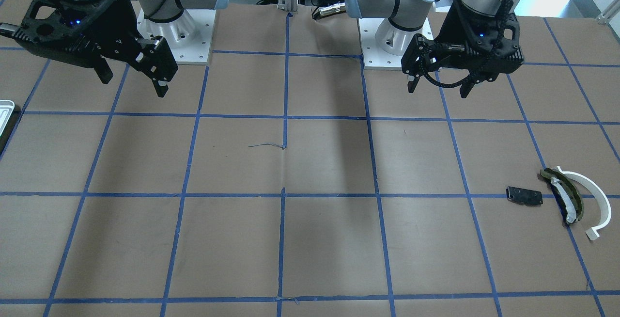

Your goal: Place bearing gear from tray to pile

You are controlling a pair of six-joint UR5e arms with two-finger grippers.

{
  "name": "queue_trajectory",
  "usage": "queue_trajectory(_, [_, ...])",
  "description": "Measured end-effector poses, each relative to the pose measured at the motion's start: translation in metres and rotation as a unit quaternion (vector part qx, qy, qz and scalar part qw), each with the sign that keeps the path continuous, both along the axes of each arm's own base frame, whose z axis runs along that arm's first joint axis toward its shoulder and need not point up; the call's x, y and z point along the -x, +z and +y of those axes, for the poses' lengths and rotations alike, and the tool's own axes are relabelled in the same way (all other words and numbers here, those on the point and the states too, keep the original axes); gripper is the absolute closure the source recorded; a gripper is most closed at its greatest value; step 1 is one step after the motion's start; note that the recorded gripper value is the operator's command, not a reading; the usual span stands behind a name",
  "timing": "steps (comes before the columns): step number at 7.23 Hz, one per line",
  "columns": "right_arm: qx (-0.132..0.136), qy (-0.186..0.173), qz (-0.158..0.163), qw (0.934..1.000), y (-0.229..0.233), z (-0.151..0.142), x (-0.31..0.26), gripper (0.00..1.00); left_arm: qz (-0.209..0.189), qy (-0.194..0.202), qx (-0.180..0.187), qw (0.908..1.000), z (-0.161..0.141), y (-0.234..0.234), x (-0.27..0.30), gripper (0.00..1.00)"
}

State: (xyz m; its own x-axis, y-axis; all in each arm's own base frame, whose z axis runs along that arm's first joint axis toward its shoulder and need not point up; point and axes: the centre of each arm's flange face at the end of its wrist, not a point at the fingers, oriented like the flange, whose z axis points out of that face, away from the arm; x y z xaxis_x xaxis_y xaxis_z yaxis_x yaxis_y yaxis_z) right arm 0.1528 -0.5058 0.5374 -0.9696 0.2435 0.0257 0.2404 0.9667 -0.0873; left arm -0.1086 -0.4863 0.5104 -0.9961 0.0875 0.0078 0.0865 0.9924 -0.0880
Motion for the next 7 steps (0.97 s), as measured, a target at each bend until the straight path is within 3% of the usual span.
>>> queue_trajectory(5, [-0.003, 0.003, -0.001, 1.0, -0.002, 0.0, 0.0, 0.0, 0.0, 0.001, 0.005, 1.0, -0.003, 0.0, -0.002, 0.0])
queue_trajectory(6, [-0.009, 0.023, 0.001, 0.9997, -0.004, -0.001, 0.003, 0.0, -0.001, 0.001, 0.007, 1.0, -0.003, 0.0, -0.001, 0.0])
queue_trajectory(7, [-0.02, 0.068, 0.005, 0.9975, -0.007, -0.002, 0.011, 0.0, -0.002, 0.002, 0.008, 1.0, -0.002, 0.0, -0.001, 0.0])
